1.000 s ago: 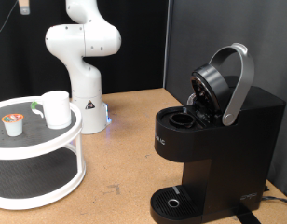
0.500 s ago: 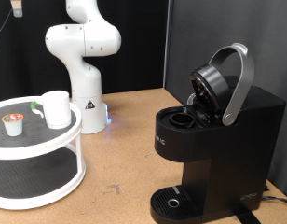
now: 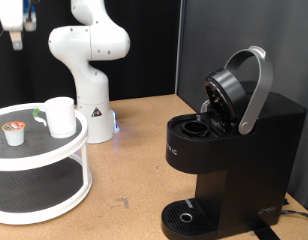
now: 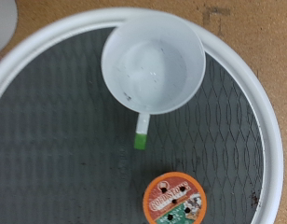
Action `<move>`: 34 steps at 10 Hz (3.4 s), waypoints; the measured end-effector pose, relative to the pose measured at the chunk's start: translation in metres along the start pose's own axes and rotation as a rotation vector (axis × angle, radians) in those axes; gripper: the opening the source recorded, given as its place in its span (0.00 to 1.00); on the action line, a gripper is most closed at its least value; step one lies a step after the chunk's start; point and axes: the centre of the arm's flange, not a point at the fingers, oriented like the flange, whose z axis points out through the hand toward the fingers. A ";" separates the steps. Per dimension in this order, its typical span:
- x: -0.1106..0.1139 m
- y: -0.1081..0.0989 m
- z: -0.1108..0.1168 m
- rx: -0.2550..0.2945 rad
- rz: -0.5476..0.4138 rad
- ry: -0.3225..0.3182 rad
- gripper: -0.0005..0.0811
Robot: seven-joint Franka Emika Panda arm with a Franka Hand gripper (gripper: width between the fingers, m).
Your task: Make a cup of coffee with the keurig machine
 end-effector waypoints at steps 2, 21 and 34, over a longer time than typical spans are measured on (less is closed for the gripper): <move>0.006 0.008 0.033 -0.048 0.007 -0.012 0.99; 0.009 0.044 0.158 -0.072 0.013 -0.034 0.99; 0.007 0.031 0.188 -0.068 -0.026 -0.033 0.99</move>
